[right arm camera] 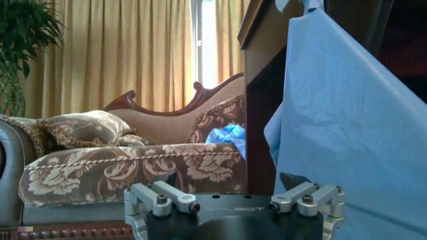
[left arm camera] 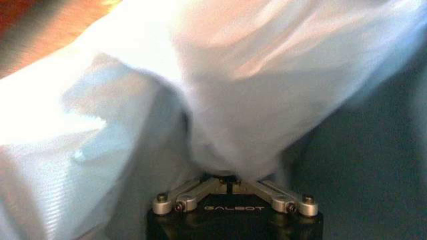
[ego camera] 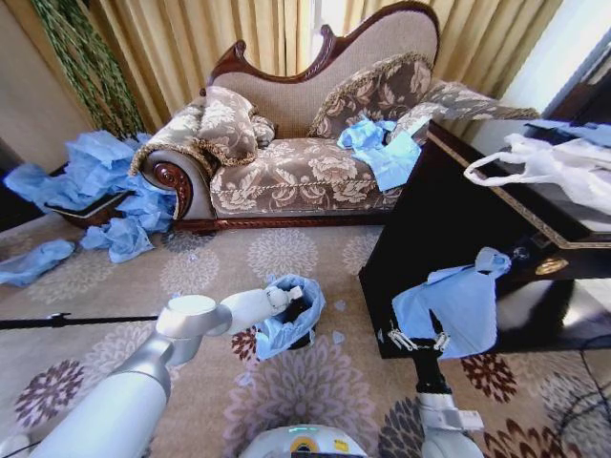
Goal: Place a garbage bag over the trash bin.
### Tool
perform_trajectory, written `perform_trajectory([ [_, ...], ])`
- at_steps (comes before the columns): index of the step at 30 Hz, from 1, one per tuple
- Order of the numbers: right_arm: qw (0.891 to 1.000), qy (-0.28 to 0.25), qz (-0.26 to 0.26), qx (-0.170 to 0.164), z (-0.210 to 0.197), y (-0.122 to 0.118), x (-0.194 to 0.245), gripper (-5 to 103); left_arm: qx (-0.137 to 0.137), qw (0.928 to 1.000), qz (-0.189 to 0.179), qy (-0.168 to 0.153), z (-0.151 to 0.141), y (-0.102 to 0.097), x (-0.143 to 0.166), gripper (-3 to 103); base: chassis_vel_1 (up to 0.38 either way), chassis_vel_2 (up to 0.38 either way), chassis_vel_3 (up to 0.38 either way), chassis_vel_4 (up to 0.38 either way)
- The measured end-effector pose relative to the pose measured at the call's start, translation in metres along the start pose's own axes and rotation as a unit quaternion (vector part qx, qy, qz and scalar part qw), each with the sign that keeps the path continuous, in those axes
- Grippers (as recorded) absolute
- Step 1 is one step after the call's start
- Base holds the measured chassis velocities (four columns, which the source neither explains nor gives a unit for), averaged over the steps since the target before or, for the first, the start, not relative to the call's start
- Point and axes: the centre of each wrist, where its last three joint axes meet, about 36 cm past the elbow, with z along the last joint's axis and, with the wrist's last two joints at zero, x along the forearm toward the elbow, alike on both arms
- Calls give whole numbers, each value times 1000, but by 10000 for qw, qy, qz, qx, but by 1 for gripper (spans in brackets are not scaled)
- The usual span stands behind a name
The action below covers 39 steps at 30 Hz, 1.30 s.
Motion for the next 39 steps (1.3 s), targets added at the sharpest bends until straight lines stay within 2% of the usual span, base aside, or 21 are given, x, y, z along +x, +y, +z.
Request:
perform_trajectory([
  [5, 10000, -2, 18, -3, 0, 0, 0, 100, 50, 9992, 368, 113, -13, 1, 10, 0, 0, 0, 0, 0],
  [7, 10000, -5, 30, -6, 0, -1, 0, 100, -79, 9967, 730, 349, -24, 7, 20, 0, 0, 0, 0, 0],
  [10, 10000, -7, 46, -14, 0, -1, 0, 100, -347, 9930, 927, 643, -30, 18, 27, 0, 0, 0, 0, 0],
  [11, 10000, -7, 46, -14, 0, -1, 0, 100, -347, 9930, 927, 643, -30, 18, 27, 0, 0, 0, 0, 0],
  [12, 10000, -6, 56, -20, 1, 0, 0, 100, -483, 9910, 976, 774, -31, 22, 29, 0, 0, 0, 0, 0],
  [18, 10000, 6, 70, -21, 2, -1, 0, 100, -673, 9876, 984, 1024, -22, 22, 30, 0, 0, 0, 0, 0],
  [25, 10000, 0, 81, -23, 2, -1, -2, 100, -785, 9854, 970, 1162, -9, 21, 31, 0, 0, 0, 0, 0],
  [33, 10000, -18, 80, -39, 4, 2, -6, 100, -742, 9857, 960, 1167, -3, 18, 34, 0, 0, 0, 0, 0],
  [39, 10000, 1, 84, -34, 5, 3, -6, 100, -590, 9892, 737, 1125, 9, 29, 33, 0, 0, 0, 0, 0],
])
